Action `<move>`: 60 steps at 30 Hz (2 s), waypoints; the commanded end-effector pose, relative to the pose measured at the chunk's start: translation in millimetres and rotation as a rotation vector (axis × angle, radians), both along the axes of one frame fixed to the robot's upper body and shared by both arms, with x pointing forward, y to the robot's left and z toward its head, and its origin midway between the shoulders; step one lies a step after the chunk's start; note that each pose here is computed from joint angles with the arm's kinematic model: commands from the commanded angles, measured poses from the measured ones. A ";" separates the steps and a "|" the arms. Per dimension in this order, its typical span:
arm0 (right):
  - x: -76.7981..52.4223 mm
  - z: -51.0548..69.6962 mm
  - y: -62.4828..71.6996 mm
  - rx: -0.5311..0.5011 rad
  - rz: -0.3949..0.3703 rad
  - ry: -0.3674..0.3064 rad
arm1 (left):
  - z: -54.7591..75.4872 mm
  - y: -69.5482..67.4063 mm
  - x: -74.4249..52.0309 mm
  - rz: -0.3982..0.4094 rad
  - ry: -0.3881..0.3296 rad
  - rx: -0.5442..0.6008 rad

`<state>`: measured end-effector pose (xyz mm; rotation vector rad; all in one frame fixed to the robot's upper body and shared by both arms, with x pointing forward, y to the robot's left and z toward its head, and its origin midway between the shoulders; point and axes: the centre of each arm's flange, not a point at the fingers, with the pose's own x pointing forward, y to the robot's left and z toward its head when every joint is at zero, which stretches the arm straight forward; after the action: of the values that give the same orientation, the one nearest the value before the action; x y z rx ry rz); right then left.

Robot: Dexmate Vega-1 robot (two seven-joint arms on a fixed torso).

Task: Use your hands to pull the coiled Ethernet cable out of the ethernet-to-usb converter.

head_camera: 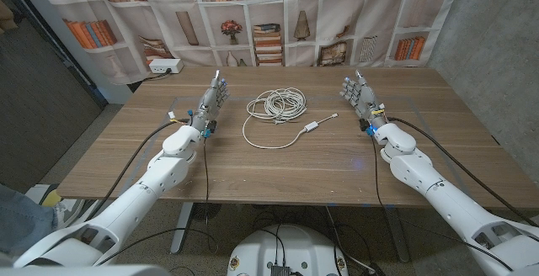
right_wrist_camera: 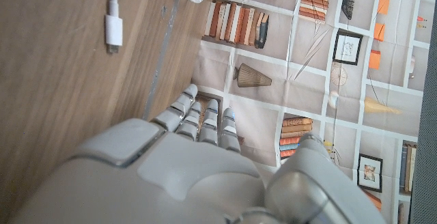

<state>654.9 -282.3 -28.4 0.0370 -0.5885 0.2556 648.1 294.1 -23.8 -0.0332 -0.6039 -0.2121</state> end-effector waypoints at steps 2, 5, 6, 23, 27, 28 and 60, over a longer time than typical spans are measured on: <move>-20.0 -4.0 8.6 0.027 -0.004 -0.111 | 7.9 10.4 -21.0 0.003 -0.052 0.014; -29.3 -5.2 8.2 0.018 -0.029 -0.139 | 8.7 10.5 -23.4 -0.004 -0.054 0.024; -31.8 -5.8 8.1 0.015 -0.036 -0.146 | 8.9 10.3 -24.1 -0.009 -0.054 0.027; -50.4 4.1 8.0 -0.200 -0.205 -0.285 | 16.6 9.9 -29.3 0.000 -0.074 0.091; -56.6 6.6 11.4 -0.275 -0.259 -0.309 | 15.3 10.3 -31.9 0.017 -0.080 0.066; -58.2 7.3 12.3 -0.294 -0.272 -0.315 | 14.6 10.1 -32.2 0.014 -0.081 0.063; -89.6 32.7 42.0 -0.853 -0.467 -0.429 | 15.9 18.0 -47.7 0.020 -0.120 0.083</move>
<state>570.4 -240.2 -4.3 -0.8067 -0.8903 0.0117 605.6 308.4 -11.5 0.0456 -0.6983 -0.2065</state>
